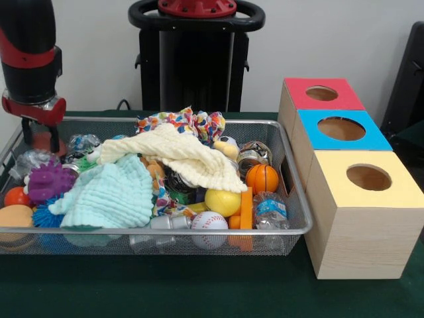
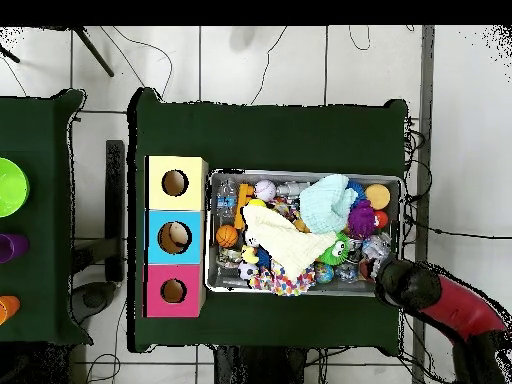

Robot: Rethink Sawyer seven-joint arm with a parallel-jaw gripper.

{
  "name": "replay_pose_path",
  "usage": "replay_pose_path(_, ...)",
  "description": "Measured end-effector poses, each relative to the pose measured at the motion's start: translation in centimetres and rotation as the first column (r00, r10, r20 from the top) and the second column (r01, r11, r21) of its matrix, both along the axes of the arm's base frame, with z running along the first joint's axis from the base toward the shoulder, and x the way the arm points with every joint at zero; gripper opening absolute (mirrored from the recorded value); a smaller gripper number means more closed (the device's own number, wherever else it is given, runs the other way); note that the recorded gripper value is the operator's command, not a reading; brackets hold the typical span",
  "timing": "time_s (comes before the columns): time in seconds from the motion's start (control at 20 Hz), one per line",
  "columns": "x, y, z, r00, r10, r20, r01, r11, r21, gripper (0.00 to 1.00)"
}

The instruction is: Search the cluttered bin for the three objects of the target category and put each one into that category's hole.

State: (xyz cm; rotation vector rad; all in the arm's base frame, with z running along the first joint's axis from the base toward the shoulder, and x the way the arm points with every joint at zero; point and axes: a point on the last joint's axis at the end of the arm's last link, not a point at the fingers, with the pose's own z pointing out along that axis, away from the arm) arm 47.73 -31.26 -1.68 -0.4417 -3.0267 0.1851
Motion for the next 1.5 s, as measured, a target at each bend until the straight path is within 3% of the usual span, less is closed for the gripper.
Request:
replay_pose_path(0.25, 0.4, -0.1, -0.3, 0.9997, -0.003, 0.025, 0.004, 1.0000, -0.008, 1.00)
replay_pose_path(1.5, 0.8, 0.1, -2.0, 0.9996, -0.013, 0.023, 0.013, 0.9998, 0.013, 1.00)
